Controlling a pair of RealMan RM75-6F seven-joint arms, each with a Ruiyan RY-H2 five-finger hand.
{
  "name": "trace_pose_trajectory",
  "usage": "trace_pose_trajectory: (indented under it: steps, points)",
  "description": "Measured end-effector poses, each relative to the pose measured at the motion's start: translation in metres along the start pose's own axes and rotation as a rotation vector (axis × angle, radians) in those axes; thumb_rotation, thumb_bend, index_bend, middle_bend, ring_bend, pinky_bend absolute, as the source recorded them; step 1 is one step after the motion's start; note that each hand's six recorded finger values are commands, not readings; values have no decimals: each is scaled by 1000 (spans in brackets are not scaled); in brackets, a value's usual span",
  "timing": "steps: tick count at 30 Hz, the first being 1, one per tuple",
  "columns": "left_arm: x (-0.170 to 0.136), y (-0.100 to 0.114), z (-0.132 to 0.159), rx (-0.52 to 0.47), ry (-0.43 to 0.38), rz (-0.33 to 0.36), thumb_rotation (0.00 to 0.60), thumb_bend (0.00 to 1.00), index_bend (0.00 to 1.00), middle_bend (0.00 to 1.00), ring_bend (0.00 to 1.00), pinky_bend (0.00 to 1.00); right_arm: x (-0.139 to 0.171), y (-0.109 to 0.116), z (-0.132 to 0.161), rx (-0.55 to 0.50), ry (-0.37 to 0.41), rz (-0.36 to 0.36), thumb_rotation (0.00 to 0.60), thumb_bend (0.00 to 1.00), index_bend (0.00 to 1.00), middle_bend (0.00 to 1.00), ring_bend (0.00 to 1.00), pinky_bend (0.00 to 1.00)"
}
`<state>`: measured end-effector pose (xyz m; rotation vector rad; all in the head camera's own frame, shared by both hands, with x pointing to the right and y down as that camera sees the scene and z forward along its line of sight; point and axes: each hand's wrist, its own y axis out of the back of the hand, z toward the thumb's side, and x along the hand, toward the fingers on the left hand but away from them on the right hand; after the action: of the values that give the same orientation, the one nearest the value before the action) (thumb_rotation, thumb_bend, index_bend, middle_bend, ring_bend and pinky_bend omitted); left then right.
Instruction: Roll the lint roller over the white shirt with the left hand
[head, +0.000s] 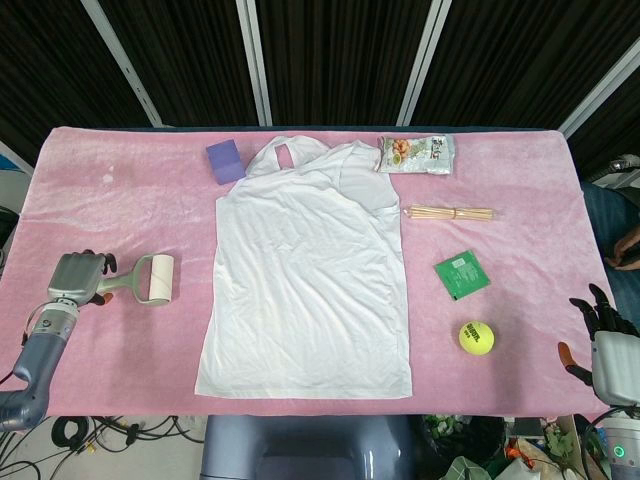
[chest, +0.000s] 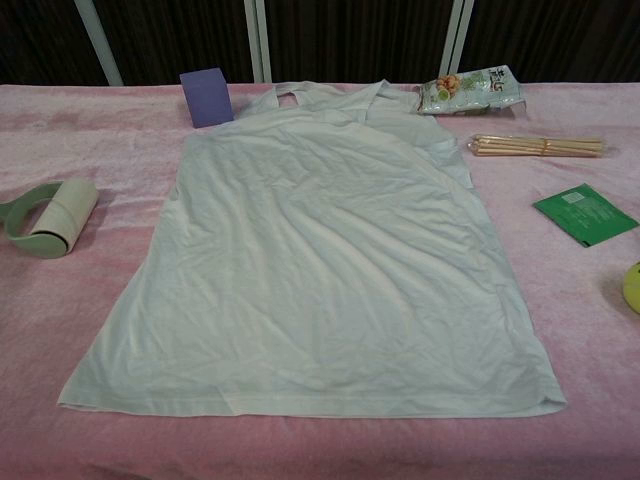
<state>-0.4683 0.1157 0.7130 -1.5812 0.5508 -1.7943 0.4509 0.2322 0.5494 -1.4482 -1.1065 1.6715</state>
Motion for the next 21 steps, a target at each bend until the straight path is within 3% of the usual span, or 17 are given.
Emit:
trace_pose_trajectory:
  steps: [21]
  points:
    - [0,1,1,16,-13,-8,600,255,442,468,330,446,0,0,0,6,1,-4,600,264,236,55,228,329]
